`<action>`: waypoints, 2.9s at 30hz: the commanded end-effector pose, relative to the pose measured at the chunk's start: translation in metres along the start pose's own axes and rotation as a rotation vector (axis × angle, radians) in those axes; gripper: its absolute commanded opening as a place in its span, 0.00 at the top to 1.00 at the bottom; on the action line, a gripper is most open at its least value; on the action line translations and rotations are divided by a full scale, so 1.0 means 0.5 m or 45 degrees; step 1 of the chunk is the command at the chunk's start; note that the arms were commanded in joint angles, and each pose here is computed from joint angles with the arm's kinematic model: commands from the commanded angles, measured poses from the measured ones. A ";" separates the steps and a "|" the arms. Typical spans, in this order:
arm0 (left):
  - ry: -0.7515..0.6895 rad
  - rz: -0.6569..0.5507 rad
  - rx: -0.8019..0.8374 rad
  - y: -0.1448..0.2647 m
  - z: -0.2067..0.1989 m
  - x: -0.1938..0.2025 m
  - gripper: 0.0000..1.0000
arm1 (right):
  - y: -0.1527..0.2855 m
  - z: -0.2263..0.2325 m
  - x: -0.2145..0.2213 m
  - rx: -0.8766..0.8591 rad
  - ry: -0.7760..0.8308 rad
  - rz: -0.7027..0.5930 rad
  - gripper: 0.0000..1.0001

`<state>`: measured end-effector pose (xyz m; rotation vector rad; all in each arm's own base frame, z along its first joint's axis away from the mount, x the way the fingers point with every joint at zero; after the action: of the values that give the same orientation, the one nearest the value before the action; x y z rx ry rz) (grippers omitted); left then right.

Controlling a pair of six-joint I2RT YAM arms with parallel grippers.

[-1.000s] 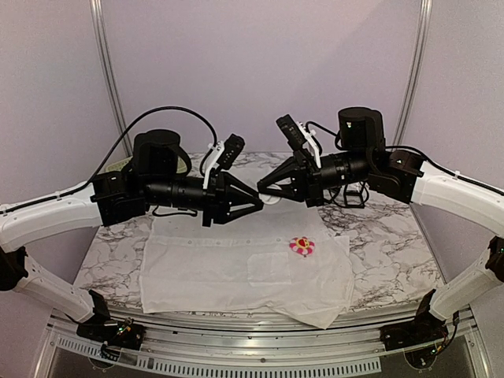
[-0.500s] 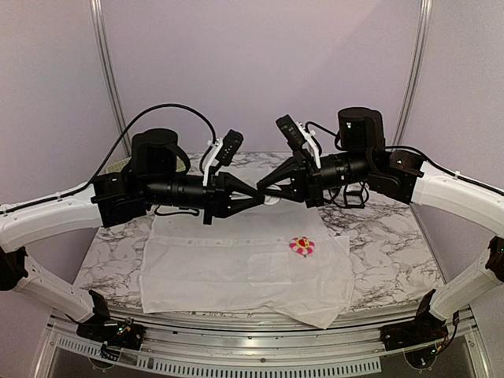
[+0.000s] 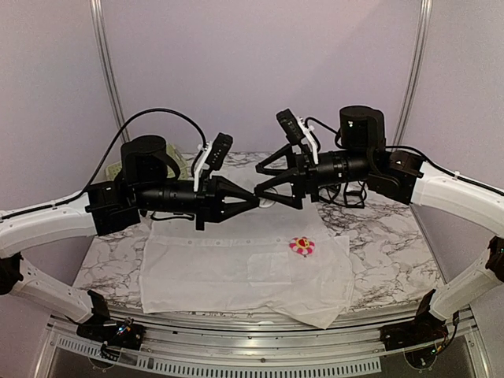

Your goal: Pin the brooch onto the clothing

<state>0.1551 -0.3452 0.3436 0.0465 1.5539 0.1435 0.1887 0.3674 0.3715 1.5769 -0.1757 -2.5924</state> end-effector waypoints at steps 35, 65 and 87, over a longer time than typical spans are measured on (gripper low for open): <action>-0.085 -0.129 -0.085 0.049 0.020 -0.072 1.00 | 0.018 0.067 0.001 -0.279 0.040 -0.230 0.74; -0.098 0.141 -0.119 0.047 0.044 0.032 0.35 | -0.005 -0.016 0.092 0.066 -0.050 0.275 1.00; -0.053 0.144 -0.048 0.020 0.021 0.044 1.00 | -0.009 -0.006 0.084 0.021 0.000 0.282 1.00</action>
<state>0.1718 -0.3282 0.3263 0.0897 1.5083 0.2901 0.1758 0.3651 0.3291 1.4691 -0.3611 -2.4484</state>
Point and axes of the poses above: each gripper's point midway between its finger pads, its own y axis back along the fingers, its own z axis along the line the jaws close on, x = y × z, the point moved 4 cm from there along y, back along the fingers, and after that the axes turned 15 degrees about -y, right-handed, at the moved point
